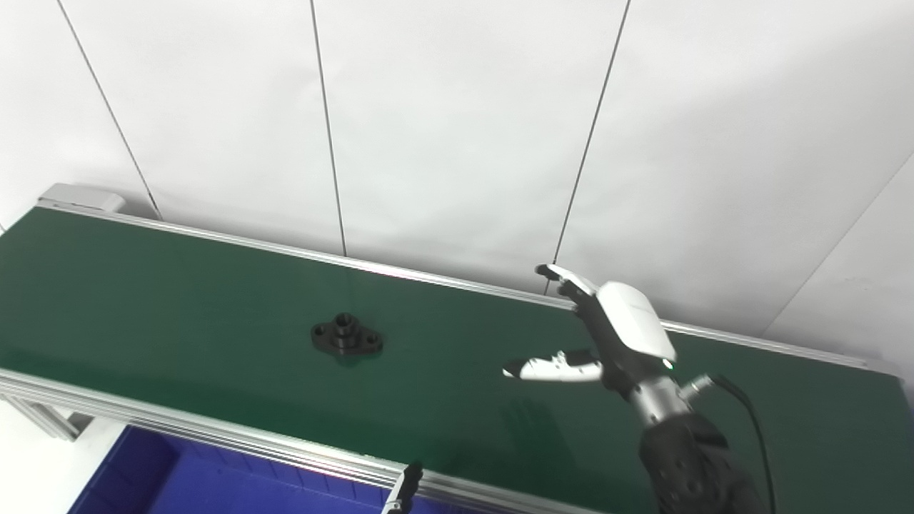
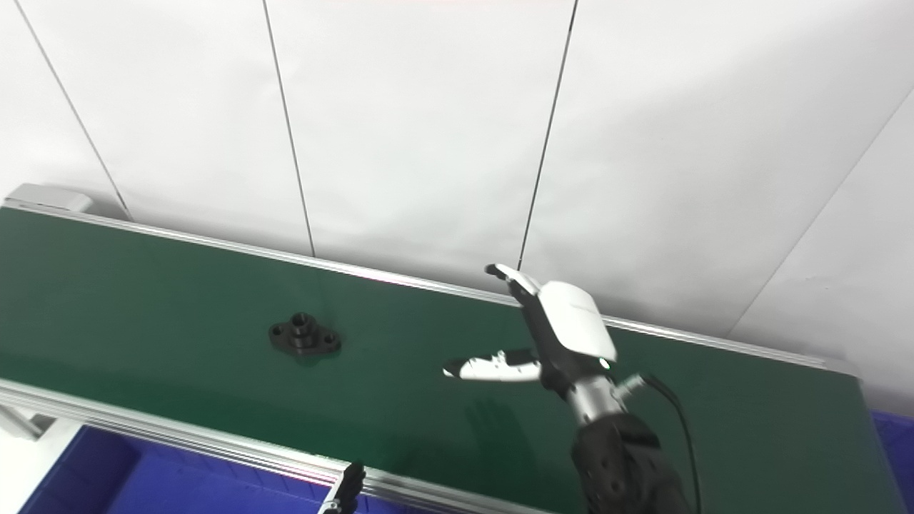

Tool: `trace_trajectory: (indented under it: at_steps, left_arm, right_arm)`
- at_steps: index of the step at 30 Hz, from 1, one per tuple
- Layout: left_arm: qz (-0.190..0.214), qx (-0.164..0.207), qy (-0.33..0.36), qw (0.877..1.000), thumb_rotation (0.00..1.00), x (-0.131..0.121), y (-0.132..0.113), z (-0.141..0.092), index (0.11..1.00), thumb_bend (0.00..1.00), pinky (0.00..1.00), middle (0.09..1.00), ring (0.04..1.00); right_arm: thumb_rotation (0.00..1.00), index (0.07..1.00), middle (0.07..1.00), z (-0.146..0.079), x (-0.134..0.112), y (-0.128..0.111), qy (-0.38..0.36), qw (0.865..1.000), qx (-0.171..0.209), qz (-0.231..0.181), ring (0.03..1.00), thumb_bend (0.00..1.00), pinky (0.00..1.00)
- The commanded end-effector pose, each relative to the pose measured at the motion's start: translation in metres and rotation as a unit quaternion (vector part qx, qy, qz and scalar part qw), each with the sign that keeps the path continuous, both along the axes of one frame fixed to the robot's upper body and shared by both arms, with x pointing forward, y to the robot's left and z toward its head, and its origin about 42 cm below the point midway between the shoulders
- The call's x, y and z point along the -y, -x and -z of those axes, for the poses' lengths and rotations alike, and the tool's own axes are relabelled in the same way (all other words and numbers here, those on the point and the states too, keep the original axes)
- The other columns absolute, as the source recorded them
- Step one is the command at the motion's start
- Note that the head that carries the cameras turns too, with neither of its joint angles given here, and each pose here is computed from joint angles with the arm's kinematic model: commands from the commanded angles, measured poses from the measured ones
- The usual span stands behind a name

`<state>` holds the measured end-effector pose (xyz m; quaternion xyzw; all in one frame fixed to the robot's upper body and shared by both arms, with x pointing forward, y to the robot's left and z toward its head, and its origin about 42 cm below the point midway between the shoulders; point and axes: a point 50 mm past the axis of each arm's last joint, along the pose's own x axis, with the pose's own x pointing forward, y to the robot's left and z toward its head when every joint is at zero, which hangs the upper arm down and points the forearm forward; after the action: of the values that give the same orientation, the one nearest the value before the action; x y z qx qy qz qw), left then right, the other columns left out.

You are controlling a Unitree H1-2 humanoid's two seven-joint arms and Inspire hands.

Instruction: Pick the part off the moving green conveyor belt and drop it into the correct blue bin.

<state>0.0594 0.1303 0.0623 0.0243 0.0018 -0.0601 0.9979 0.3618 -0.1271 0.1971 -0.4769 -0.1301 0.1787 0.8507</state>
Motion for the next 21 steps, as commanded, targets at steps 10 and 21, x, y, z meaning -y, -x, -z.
trace_trajectory:
  at_steps: [10, 21]
  left_arm:
    - [-0.006, 0.038, 0.006, 0.999, 1.00, 0.017, -0.004, -0.013, 1.000, 0.64, 0.97, 1.000, 1.000]
    - [-0.014, 0.040, 0.010, 0.999, 1.00, 0.021, -0.002, -0.016, 1.000, 0.62, 1.00, 1.000, 1.000]
  right_arm:
    - [0.61, 0.887, 0.880, -0.013, -0.066, -0.040, 0.010, 1.000, -0.004, -0.022, 0.826, 1.00, 0.67]
    - [0.63, 0.951, 0.920, 0.000, -0.101, -0.052, 0.001, 0.999, -0.043, -0.030, 0.829, 1.00, 0.65]
